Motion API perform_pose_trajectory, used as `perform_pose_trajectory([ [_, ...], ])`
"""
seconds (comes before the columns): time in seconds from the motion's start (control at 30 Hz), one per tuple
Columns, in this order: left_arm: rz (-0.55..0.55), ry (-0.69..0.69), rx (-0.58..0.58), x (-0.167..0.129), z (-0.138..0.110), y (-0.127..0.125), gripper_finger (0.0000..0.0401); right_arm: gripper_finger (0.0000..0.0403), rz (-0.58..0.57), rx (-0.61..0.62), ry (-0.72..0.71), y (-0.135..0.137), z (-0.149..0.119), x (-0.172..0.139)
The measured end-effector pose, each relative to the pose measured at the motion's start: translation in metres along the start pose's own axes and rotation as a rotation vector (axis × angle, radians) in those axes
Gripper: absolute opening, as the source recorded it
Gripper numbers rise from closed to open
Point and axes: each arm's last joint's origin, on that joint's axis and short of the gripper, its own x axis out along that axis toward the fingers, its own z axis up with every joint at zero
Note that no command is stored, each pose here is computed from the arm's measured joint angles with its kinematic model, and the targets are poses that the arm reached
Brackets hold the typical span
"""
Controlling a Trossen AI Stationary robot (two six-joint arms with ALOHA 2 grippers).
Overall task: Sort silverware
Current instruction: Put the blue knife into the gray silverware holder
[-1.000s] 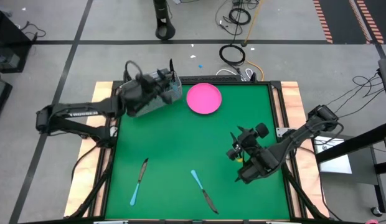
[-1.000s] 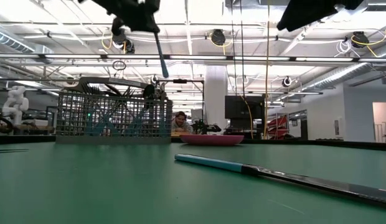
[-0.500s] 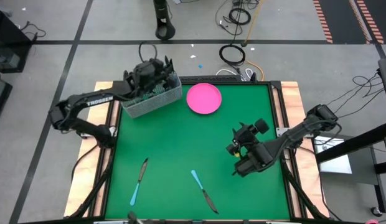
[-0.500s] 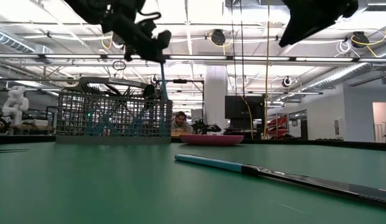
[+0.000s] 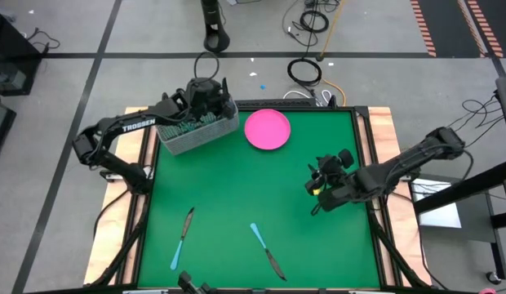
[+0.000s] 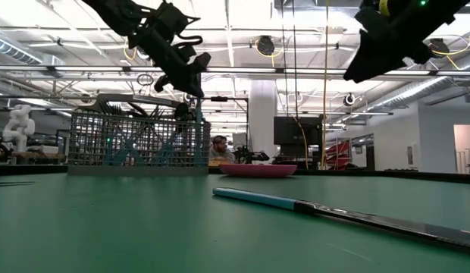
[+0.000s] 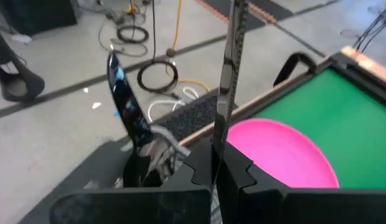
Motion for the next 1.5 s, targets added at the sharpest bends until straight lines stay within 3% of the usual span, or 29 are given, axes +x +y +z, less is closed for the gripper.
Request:
perform_pose_trajectory([
  [0.27,0.006,0.026,0.006,0.002,-0.003,0.0,0.0009,0.0164,0.211,0.043,-0.053,-0.001,0.009,-0.004],
  [0.73,0.056,0.031,0.077,-0.002,0.0,0.001,0.01,0.0164,0.222,0.023,-0.063,0.001,0.01,-0.004],
  [1.1,0.049,0.023,0.166,-0.064,0.045,-0.006,0.0104,0.0164,0.275,0.009,-0.033,0.004,0.01,-0.004],
  [1.3,-0.062,0.075,0.203,-0.094,0.035,-0.028,0.0105,0.0164,0.339,0.019,-0.065,0.009,0.016,-0.007],
  [1.5,-0.245,0.115,0.252,-0.113,0.009,-0.07,0.0105,0.0164,0.475,0.027,-0.053,0.018,0.021,-0.009],
])
